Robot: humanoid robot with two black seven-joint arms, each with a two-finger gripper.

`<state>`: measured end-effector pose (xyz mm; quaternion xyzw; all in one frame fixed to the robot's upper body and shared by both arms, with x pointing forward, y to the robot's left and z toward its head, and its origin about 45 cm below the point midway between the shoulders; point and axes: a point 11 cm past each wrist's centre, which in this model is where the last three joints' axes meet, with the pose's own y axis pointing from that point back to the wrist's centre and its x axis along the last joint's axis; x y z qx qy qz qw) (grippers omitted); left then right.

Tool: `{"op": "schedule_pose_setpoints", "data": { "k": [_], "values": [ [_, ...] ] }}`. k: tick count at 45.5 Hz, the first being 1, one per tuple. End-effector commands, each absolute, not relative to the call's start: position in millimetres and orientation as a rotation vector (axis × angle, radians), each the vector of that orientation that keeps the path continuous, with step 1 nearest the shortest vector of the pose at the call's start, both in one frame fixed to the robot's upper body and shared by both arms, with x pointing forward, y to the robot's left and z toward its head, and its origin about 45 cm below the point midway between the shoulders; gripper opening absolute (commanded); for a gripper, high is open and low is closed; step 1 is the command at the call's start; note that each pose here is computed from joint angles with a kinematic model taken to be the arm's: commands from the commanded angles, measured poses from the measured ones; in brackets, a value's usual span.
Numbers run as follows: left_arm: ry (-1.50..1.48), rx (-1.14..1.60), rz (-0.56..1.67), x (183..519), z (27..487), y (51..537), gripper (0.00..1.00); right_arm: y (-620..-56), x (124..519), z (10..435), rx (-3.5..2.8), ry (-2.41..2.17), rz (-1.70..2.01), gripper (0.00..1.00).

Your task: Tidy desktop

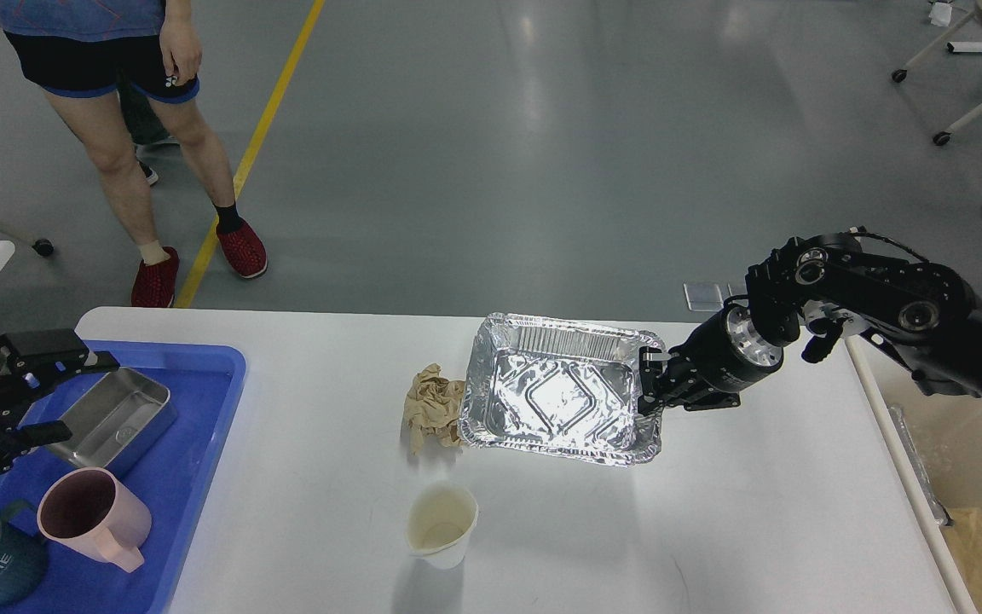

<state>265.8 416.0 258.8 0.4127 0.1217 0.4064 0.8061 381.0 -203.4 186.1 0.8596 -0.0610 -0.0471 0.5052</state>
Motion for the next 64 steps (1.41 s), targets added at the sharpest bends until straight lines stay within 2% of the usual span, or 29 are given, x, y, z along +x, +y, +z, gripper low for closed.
{"op": "schedule_pose_setpoints", "data": {
  "k": [1,19,32,39,54,64],
  "values": [
    [0.261,0.880,0.868,266.2,257.9,414.7,0.97,-203.8,380.9,185.6,2.073,-0.149,-0.115,0.00],
    [0.211,0.868,0.794,281.2,243.5,382.6,0.97,-204.1,379.1,183.0,2.073,-0.147,-0.122,0.00],
    [0.143,0.812,0.636,299.3,221.5,311.8,0.97,-204.5,379.3,183.0,2.072,-0.149,-0.122,0.00],
    [0.134,0.845,0.529,302.3,194.1,270.1,0.97,-205.0,378.2,180.9,2.073,-0.149,-0.129,0.00],
    [0.077,0.941,0.356,301.1,168.6,216.6,0.97,-206.4,374.8,175.6,2.071,-0.147,-0.144,0.00],
    [0.060,0.998,0.275,291.1,158.0,204.8,0.96,-206.9,374.9,175.2,2.071,-0.148,-0.145,0.00]
  ]
}}
